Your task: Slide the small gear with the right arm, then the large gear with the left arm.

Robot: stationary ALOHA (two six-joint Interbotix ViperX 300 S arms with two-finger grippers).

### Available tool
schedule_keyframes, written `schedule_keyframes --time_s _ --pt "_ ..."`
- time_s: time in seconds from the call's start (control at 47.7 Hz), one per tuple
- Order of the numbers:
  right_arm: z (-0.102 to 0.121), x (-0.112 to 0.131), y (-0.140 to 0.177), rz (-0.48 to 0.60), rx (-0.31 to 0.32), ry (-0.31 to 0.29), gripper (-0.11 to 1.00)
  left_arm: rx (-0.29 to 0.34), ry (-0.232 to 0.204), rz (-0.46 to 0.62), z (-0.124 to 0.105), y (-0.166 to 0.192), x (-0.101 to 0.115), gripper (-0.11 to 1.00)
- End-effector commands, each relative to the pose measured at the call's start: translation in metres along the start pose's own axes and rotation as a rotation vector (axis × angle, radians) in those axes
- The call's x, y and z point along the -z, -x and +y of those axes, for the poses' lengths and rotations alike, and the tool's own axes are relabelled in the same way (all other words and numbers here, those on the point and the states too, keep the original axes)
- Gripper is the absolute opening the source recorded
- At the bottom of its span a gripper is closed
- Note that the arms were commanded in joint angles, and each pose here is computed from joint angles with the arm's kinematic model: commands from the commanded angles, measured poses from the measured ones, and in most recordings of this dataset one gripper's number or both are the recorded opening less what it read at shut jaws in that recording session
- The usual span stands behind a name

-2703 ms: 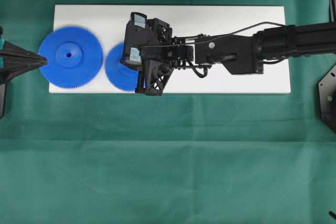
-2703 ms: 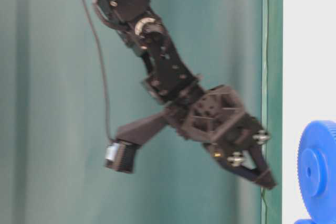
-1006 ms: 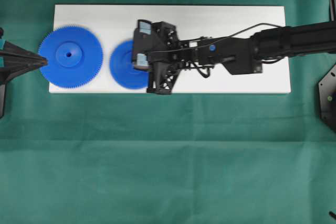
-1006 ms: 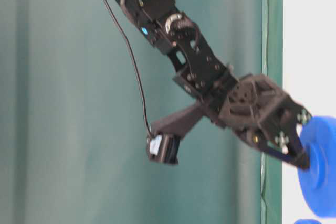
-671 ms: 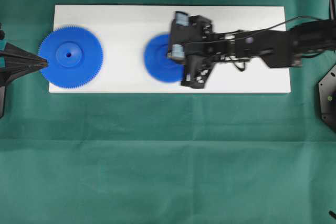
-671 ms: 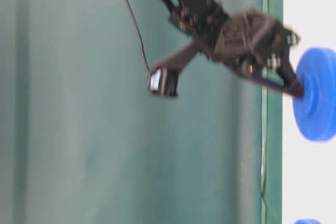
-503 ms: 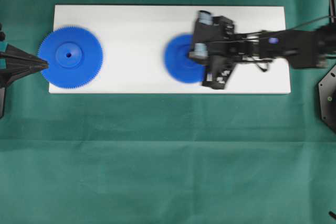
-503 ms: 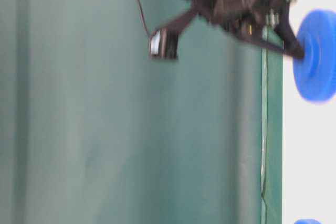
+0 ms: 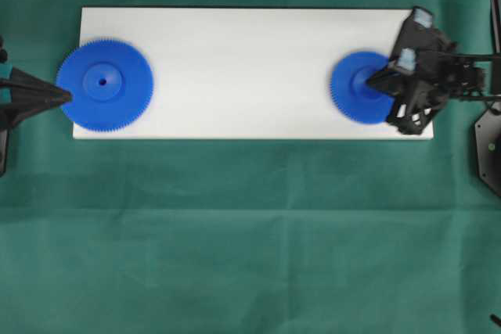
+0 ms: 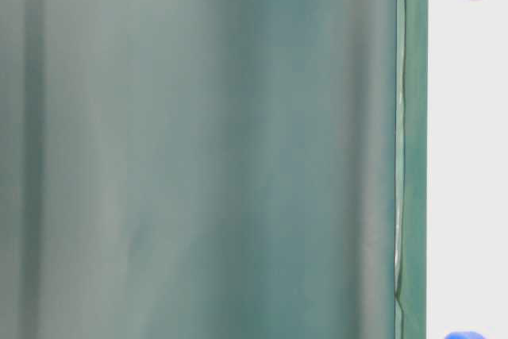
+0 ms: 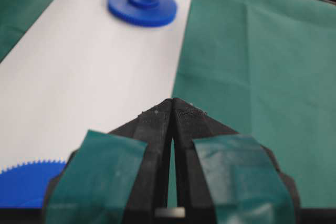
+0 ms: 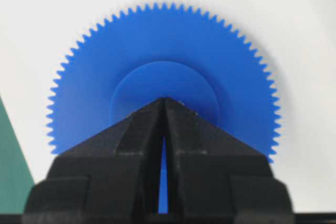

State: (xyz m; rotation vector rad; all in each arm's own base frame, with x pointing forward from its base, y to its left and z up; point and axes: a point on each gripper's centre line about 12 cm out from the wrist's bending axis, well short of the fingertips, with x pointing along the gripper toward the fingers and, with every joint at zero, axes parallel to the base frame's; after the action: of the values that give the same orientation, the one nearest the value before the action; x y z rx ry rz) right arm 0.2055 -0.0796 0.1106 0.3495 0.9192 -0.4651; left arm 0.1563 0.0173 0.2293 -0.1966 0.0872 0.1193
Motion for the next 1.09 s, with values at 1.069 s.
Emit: schedule_keyframes --time_s 1.069 --pt "-0.002 -0.049 0.075 -0.444 -0.054 0.049 0.5 -0.032 0.005 -0.003 0.005 -0.002 -0.002 0.0"
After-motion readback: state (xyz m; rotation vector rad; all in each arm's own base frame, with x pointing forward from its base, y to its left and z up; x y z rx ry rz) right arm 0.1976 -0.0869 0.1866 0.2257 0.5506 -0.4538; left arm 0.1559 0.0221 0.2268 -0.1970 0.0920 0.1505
